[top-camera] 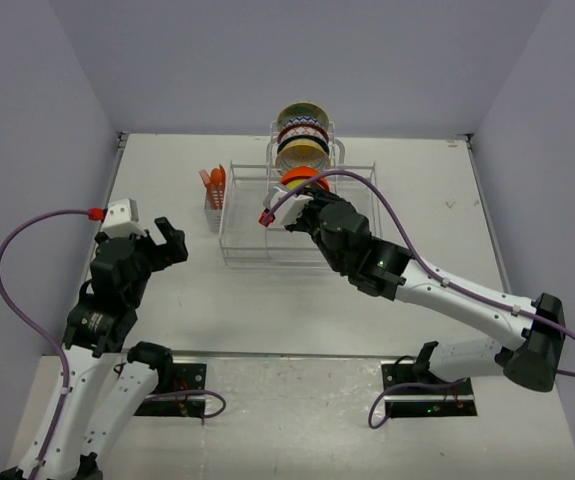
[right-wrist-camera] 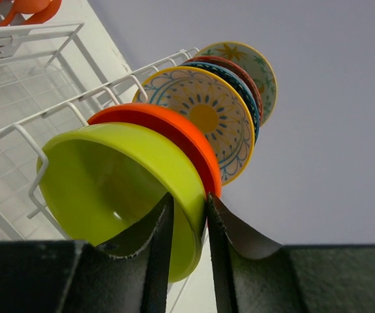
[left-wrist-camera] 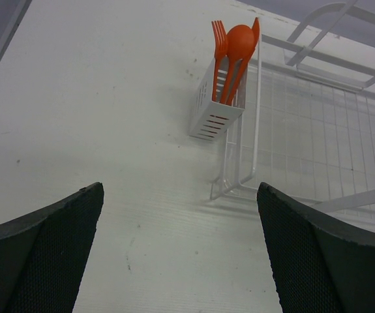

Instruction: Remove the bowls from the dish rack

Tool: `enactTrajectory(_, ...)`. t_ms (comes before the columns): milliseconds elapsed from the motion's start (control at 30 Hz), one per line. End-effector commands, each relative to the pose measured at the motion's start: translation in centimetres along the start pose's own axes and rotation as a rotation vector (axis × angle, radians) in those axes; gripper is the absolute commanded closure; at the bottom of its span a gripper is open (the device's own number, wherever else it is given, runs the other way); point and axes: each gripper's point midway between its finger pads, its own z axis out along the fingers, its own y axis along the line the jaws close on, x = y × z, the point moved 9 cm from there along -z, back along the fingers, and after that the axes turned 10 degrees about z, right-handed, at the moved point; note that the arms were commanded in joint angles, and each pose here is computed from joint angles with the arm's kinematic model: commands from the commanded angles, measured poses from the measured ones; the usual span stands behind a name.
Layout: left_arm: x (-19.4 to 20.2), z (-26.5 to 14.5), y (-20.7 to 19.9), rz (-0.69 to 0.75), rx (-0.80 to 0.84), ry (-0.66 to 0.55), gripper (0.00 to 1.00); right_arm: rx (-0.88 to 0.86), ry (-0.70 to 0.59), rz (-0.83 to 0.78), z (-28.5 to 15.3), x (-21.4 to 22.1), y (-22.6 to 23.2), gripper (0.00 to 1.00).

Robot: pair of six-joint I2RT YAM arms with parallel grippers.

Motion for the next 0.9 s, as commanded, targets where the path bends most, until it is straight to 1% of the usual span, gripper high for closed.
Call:
enactTrajectory(0,-0.5,0.2,-0.4,0.002,0.025,-0.031,0.0,0.035,-0.029,0.009,0.0,0.1,-0.2,0.73)
enactTrajectory(67,-0.5,0.3,-0.4,0.003,0.027,-0.028,0.0,0.04,-0.035,0.011,-0.2,0.3,-0.2,0.74)
enactTrajectory(100,-0.5,0.3,-0.4,0.004,0.027,-0.026,0.0,0.043,-0.038,0.014,-0.3,0.2,-0.3,0.76)
enactTrajectory(167,-0.5,0.3,-0.4,0.004,0.028,-0.025,0.0,0.049,-0.044,0.017,-0.3,0.2,-0.4,0.78)
enactTrajectory(267,-0.5,0.3,-0.4,0.004,0.028,-0.025,0.0,0.056,-0.048,0.016,-0.4,0.3,-0.5,0.83)
enactTrajectory(300,-0.5,0.3,-0.4,0.004,0.028,-0.023,0.0,0.065,-0.052,0.013,-0.4,0.2,-0.5,0.87)
enactTrajectory(467,-0.4,0.3,-0.4,0.004,0.028,-0.025,0.0,0.075,-0.054,0.009,-0.4,0.4,-0.5,0.93)
enactTrajectory(533,-0.4,0.3,-0.4,0.004,0.028,-0.023,0.0,0.08,-0.05,0.008,-0.4,0.4,-0.5,0.98)
enactTrajectory(600,-0.5,0.3,-0.5,0.004,0.028,-0.026,0.0,0.084,-0.046,0.009,-0.4,0.5,-0.5,1.0)
enactTrajectory(867,-0.4,0.4,-0.5,0.005,0.028,-0.023,0.0,0.114,-0.085,0.01,-1.1,0.1,-1.0,1.0)
